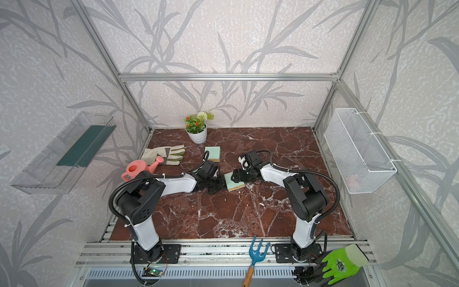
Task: Take out the earrings from the drawer-style jewelry box
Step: Move the jewelry box to the center of the board.
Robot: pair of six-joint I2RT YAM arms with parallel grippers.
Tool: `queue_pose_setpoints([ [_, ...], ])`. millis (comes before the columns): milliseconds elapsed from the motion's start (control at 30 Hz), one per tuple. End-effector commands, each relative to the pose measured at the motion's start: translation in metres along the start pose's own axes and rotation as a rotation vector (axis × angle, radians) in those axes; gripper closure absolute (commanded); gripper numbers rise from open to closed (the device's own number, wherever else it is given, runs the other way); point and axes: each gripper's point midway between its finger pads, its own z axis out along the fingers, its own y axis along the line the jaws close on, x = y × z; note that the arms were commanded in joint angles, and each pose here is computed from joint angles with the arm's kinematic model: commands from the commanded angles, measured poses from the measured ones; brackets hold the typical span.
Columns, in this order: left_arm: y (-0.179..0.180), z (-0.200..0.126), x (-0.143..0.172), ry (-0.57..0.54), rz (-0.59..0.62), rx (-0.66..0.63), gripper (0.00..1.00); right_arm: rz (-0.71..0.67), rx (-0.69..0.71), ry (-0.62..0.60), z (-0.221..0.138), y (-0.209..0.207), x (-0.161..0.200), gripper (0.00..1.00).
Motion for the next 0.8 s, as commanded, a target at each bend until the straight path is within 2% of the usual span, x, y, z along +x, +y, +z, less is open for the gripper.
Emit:
queue_pose_setpoints([
  [0, 0.002, 0.01, -0.012, -0.001, 0.02, -0.02, 1.0, 0.002, -0.02, 0.079, 0.003, 0.004, 0.011, 0.24],
  [433, -0.022, 0.025, -0.036, 0.019, 0.025, 0.024, 1.0, -0.03, 0.039, 0.081, 0.004, -0.006, -0.02, 0.24],
  [767, -0.032, 0.03, -0.041, 0.025, 0.035, 0.037, 1.0, -0.035, 0.111, 0.085, 0.002, -0.02, -0.024, 0.25],
])
